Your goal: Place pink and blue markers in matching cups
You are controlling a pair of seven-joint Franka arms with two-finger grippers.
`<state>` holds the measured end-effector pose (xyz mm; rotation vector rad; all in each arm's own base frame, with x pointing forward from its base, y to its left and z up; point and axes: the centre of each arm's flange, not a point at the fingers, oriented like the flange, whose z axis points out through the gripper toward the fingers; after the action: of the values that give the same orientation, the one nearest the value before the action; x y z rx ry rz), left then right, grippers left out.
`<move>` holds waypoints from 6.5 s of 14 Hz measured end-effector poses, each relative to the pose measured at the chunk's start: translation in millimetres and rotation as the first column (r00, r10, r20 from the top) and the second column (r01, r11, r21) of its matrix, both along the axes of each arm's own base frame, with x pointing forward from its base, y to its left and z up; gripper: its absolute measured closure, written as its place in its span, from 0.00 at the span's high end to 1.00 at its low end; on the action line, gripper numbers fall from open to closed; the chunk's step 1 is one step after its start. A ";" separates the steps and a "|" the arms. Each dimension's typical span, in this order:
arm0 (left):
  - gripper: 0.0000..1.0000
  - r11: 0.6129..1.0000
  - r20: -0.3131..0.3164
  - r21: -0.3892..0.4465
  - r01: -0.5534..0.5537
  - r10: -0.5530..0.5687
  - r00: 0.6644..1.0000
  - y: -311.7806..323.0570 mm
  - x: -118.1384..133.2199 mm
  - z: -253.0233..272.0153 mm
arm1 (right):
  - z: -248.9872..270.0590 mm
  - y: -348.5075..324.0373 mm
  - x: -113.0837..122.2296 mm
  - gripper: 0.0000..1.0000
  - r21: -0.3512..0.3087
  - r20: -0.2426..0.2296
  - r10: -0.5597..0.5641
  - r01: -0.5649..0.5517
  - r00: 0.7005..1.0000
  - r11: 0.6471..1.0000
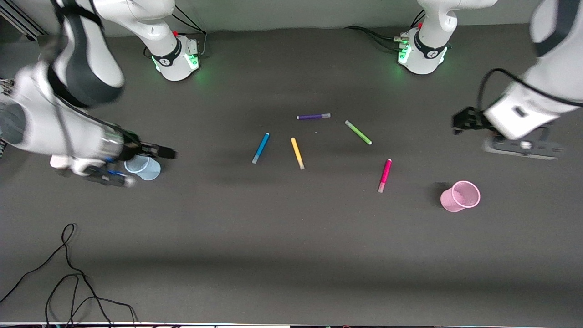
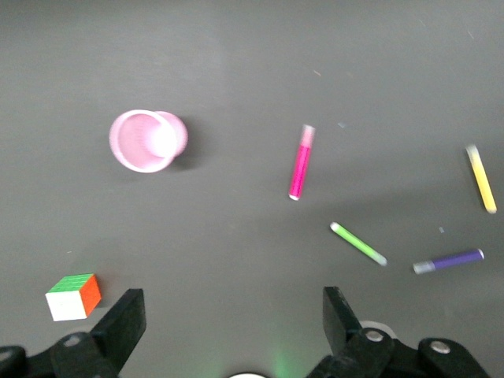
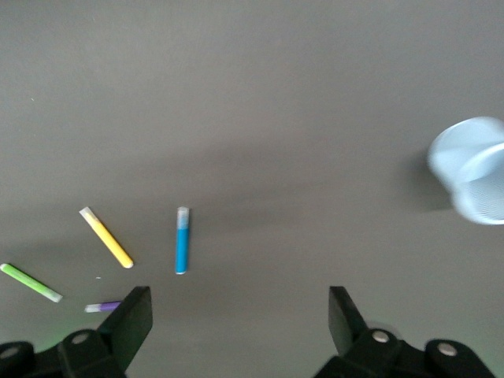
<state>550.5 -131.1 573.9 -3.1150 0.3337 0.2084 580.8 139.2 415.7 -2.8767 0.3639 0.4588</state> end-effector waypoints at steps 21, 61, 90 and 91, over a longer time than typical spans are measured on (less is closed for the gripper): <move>1.00 0.984 -0.013 -0.027 0.174 -0.174 0.985 -55.1 -27.6 -322.7 | -301.4 160.3 -18.8 0.70 -0.061 -0.503 -0.199 0.195 0.841 0.979; 0.17 0.983 -0.330 0.111 -0.144 0.173 0.928 144.6 76.7 -178.4 | -60.2 -195.4 -79.3 0.17 -0.316 0.401 -0.115 0.255 0.909 0.914; 1.00 0.973 -0.376 0.147 -0.179 0.222 0.899 170.7 109.9 -184.0 | 178.5 -193.7 -54.9 1.00 -0.220 0.287 0.044 0.021 0.957 0.975; 1.00 0.972 -0.328 0.118 -0.205 0.233 0.915 175.2 106.6 -152.0 | 186.8 -191.7 -56.2 1.00 -0.220 0.294 0.054 0.013 0.954 0.975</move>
<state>657.1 44.1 421.8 -3.0195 -0.0306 0.7484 524.6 -52.5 602.5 -3.1009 0.3520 -0.0218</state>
